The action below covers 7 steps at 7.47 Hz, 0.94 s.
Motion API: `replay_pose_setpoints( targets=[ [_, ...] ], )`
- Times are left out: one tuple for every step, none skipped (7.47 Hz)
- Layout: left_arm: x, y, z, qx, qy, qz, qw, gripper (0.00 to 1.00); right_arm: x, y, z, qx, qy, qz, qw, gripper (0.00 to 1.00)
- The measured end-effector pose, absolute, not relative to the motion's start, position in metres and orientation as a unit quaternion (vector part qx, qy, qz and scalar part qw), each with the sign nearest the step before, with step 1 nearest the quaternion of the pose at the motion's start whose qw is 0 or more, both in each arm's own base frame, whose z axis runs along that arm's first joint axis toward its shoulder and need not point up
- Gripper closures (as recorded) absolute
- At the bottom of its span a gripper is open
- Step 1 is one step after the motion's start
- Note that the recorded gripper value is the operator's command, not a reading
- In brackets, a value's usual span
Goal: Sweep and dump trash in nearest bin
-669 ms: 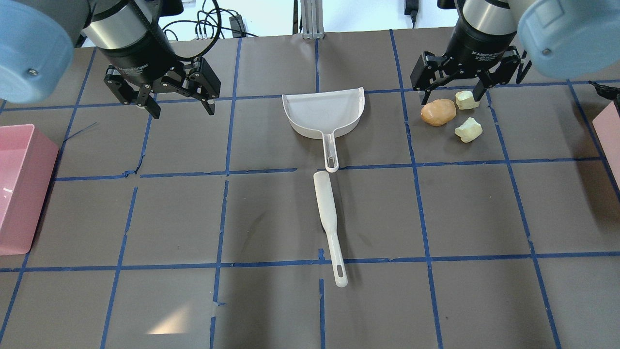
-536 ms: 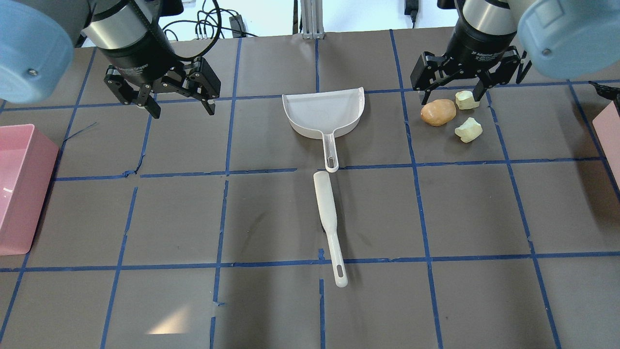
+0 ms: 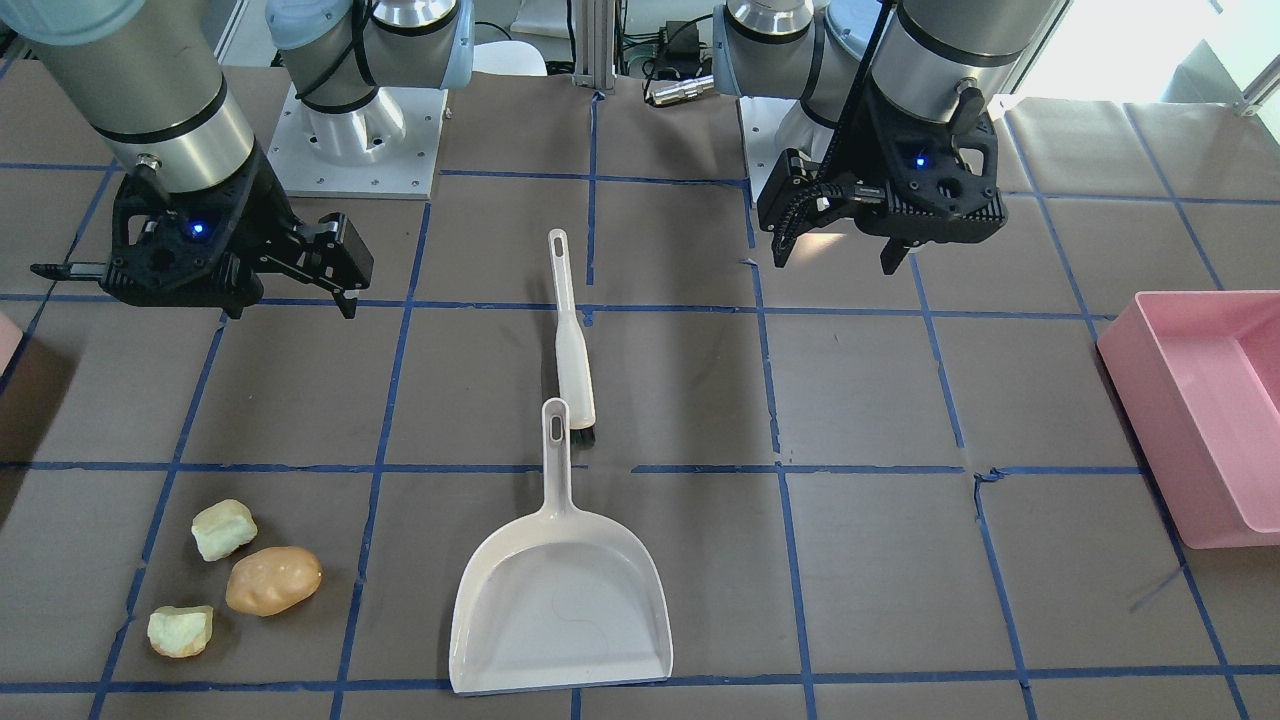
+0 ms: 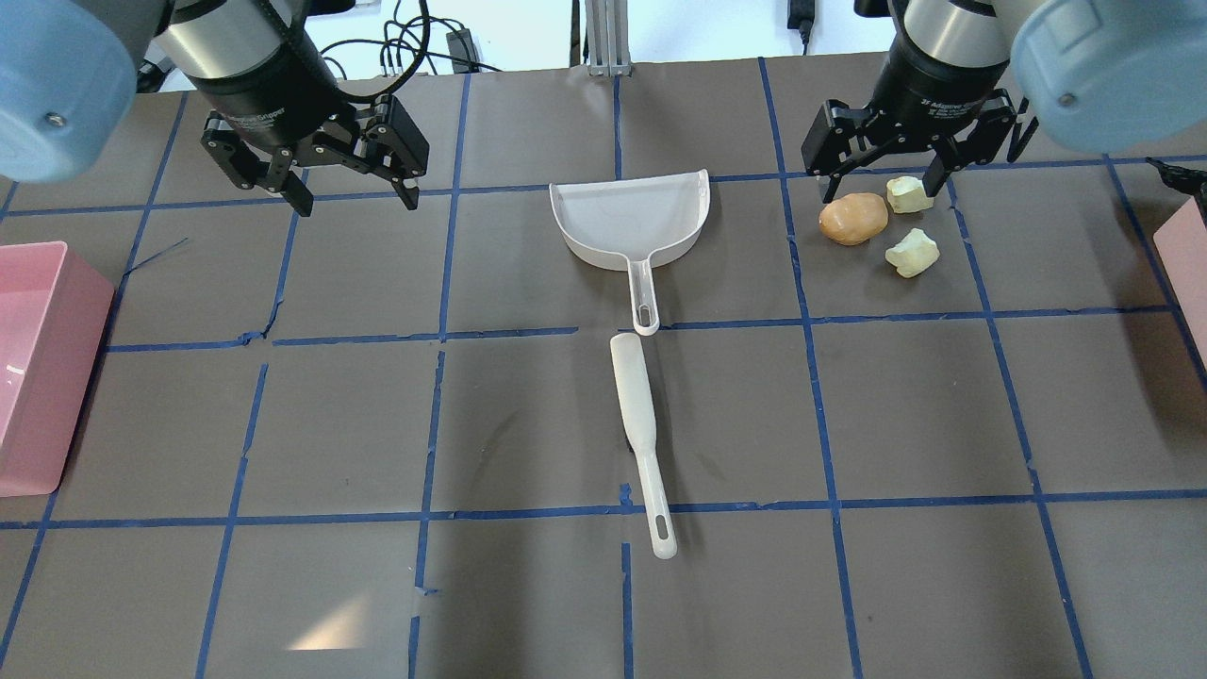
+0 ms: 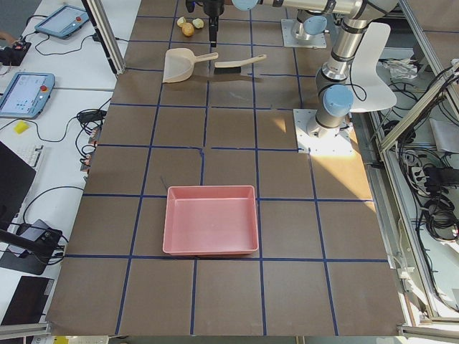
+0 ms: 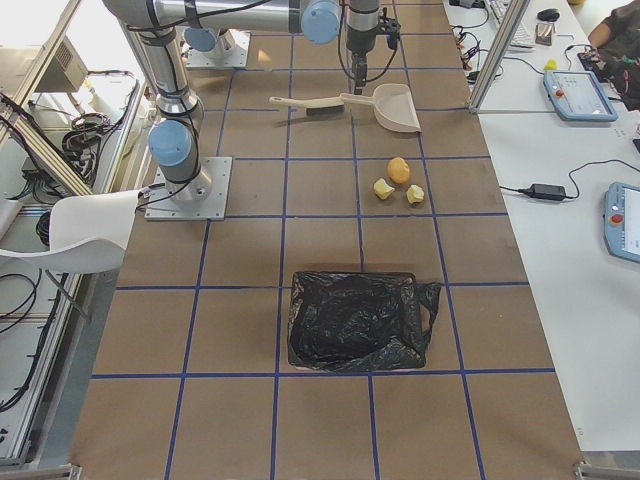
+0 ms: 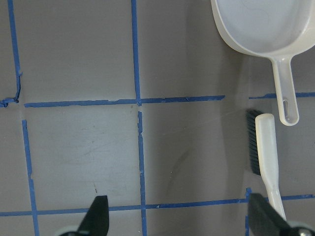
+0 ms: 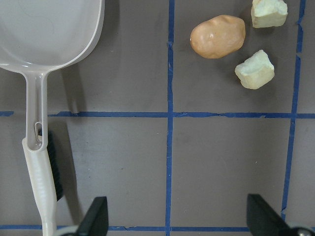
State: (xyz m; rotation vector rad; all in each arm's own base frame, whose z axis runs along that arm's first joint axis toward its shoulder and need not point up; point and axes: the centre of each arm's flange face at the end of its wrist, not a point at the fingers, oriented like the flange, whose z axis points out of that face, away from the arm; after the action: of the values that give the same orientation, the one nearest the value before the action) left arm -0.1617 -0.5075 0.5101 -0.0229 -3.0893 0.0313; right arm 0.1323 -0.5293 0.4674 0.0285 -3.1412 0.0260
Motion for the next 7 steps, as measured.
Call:
replay_pose_setpoints(
  targets=[
    [-0.166, -0.508, 0.510, -0.009, -1.000, 0.010, 0.027, 0.00, 0.130, -0.530, 0.467, 0.008, -1.000, 0.008, 0.000, 0.00],
    [-0.175, -0.506, 0.510, -0.016, -0.999, 0.010, 0.028, 0.00, 0.129, -0.531, 0.467, 0.011, -1.000, 0.009, 0.000, 0.00],
    [-0.185, -0.502, 0.512, -0.026, -0.999, 0.012, 0.026, 0.00, 0.125, -0.533, 0.466, 0.014, -1.000, 0.010, -0.001, 0.00],
    [-0.190, -0.501, 0.513, -0.034, -0.999, 0.021, 0.024, 0.00, 0.122, -0.536, 0.464, 0.008, -1.000, 0.010, -0.005, 0.00],
    [-0.192, -0.500, 0.514, -0.038, -0.998, 0.035, 0.024, 0.00, 0.123, -0.536, 0.460, -0.008, -1.000, 0.007, -0.009, 0.00],
    [-0.193, -0.499, 0.515, -0.040, -0.998, 0.044, 0.024, 0.00, 0.129, -0.538, 0.452, -0.024, -1.000, 0.007, -0.012, 0.00],
    [-0.193, -0.499, 0.516, -0.040, -0.998, 0.048, 0.024, 0.00, 0.144, -0.543, 0.441, -0.032, -0.999, 0.009, -0.014, 0.00]
  ],
)
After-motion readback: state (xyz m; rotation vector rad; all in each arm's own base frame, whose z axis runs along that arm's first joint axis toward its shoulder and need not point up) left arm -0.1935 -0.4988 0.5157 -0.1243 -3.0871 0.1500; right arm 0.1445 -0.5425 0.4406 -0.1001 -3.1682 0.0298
